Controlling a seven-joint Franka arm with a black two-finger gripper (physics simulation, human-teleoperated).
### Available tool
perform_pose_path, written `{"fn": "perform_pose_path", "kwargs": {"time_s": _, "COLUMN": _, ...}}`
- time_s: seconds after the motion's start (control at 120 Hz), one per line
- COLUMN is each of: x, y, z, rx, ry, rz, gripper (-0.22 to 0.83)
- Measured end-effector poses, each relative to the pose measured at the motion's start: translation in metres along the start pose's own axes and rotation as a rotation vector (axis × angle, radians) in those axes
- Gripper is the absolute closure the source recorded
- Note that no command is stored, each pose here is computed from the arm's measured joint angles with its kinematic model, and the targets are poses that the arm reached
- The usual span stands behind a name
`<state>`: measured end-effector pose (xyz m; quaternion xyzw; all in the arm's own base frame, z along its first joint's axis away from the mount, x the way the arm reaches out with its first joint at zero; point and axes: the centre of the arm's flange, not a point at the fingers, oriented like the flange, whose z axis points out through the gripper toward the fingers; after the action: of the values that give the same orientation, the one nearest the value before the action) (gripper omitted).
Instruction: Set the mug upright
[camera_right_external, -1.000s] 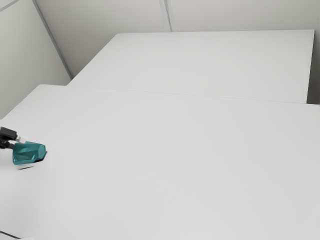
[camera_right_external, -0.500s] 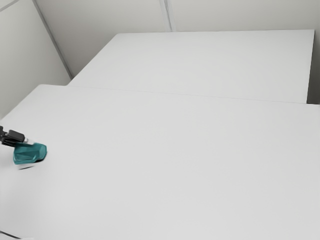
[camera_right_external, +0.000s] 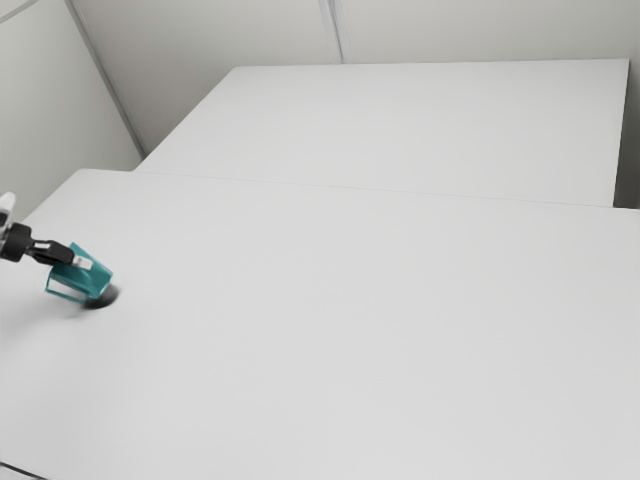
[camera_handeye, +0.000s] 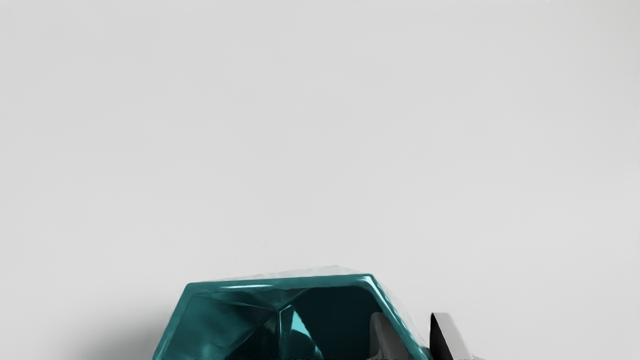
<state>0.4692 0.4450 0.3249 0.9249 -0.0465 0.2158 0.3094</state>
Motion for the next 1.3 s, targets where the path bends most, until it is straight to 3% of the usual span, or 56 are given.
{"fn": "perform_pose_path", "kwargs": {"time_s": 0.1, "x": 0.031, "y": 0.044, "z": 0.011, "rx": 0.029, "ry": -0.055, "rz": 0.070, "gripper": 0.74}}
{"fn": "perform_pose_path", "kwargs": {"time_s": 0.225, "x": 0.086, "y": 0.124, "z": 0.057, "rx": 0.129, "ry": -0.229, "rz": 0.224, "gripper": 0.76}}
{"fn": "perform_pose_path", "kwargs": {"time_s": 0.367, "x": 0.112, "y": 0.197, "z": 0.086, "rx": 0.315, "ry": -0.375, "rz": 0.339, "gripper": 0.77}}
{"fn": "perform_pose_path", "kwargs": {"time_s": 0.508, "x": 0.105, "y": 0.236, "z": 0.100, "rx": 0.470, "ry": -0.418, "rz": 0.349, "gripper": 0.78}}
{"fn": "perform_pose_path", "kwargs": {"time_s": 0.775, "x": 0.086, "y": 0.308, "z": 0.148, "rx": 0.564, "ry": -0.394, "rz": 0.268, "gripper": 0.78}}
{"fn": "perform_pose_path", "kwargs": {"time_s": 1.017, "x": 0.058, "y": 0.333, "z": 0.189, "rx": 0.595, "ry": -0.363, "rz": 0.097, "gripper": 0.78}}
{"fn": "perform_pose_path", "kwargs": {"time_s": 1.3, "x": 0.046, "y": 0.336, "z": 0.215, "rx": 0.627, "ry": -0.318, "rz": -0.113, "gripper": 0.78}}
